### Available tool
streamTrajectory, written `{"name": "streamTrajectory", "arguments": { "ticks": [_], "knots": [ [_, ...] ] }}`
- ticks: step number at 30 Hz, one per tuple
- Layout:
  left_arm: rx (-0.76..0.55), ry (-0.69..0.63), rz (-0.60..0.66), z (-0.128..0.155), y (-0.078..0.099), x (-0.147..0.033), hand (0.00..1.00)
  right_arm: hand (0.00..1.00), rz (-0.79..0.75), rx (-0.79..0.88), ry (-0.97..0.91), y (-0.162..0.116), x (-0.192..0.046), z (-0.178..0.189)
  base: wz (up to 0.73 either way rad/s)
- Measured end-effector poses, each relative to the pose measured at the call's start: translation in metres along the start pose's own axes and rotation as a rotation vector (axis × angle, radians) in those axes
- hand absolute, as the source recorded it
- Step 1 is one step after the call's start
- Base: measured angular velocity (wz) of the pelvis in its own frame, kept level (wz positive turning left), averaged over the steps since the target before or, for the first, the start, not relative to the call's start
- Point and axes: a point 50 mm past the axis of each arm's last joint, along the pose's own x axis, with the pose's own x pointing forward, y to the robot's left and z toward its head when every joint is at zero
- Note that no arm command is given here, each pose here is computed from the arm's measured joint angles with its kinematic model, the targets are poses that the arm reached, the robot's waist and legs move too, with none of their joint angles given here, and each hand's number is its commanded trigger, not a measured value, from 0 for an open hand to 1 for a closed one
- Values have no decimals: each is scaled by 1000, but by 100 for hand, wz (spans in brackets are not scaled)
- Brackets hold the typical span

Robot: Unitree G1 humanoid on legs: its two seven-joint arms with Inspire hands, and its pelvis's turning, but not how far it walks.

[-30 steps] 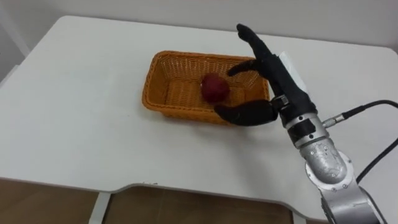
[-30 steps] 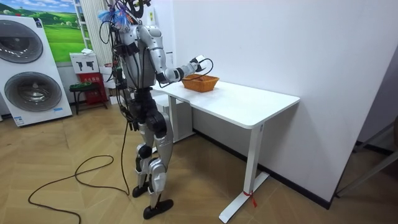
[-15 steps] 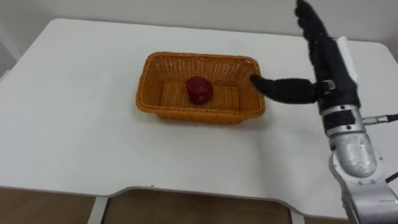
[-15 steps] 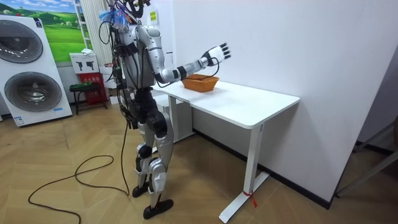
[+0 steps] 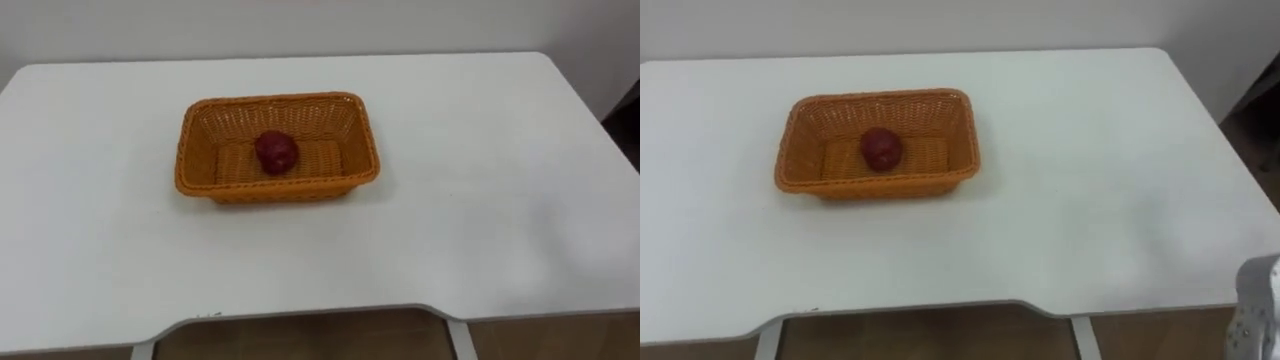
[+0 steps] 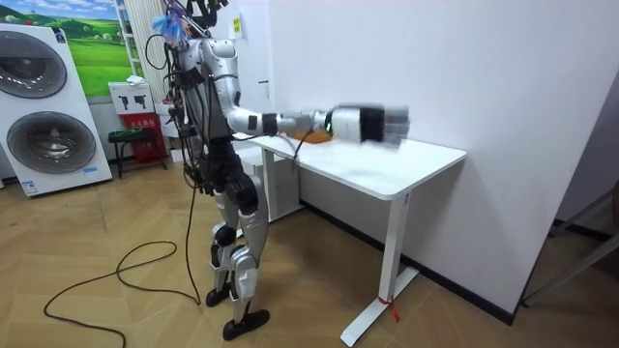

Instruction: Pick and place apple

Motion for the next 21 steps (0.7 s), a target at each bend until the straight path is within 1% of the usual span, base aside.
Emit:
{"name": "streamTrajectory", "arguments": {
  "ticks": [2,3,5,6,8,9,11,12,14,15,17,21],
  "knots": [
    [-2,1,4,1,1,0,0,0,-148,-125,170,-40,4,-41,0],
    [-5,-1,8,2,1,0,0,0,-175,-161,203,-49,3,-50,0],
    [-17,0,24,3,5,1,0,0,-284,-312,354,-87,-8,-86,0],
    [-17,0,27,4,6,1,0,0,-306,-340,392,-96,-11,-94,-5],
    [-22,9,21,6,5,1,0,0,-353,-426,535,-120,-26,-118,-12],
    [-23,9,16,8,5,2,0,0,-353,-449,561,-125,-30,-122,-7],
    [-24,-7,11,15,5,3,0,0,-323,-558,673,-143,-49,-142,0],
    [-24,-8,11,15,4,3,0,0,-313,-589,702,-149,-54,-146,0],
    [-25,-4,3,14,2,3,0,0,-217,-710,786,-160,-69,-158,-4],
    [-25,-3,0,14,2,3,0,0,-189,-741,803,-163,-72,-160,-3],
    [-24,15,-9,12,2,3,0,0,-99,-827,890,-179,-84,-167,0],
    [-23,36,-39,10,0,2,0,0,62,-909,988,-184,-98,-175,0]
  ]
}}
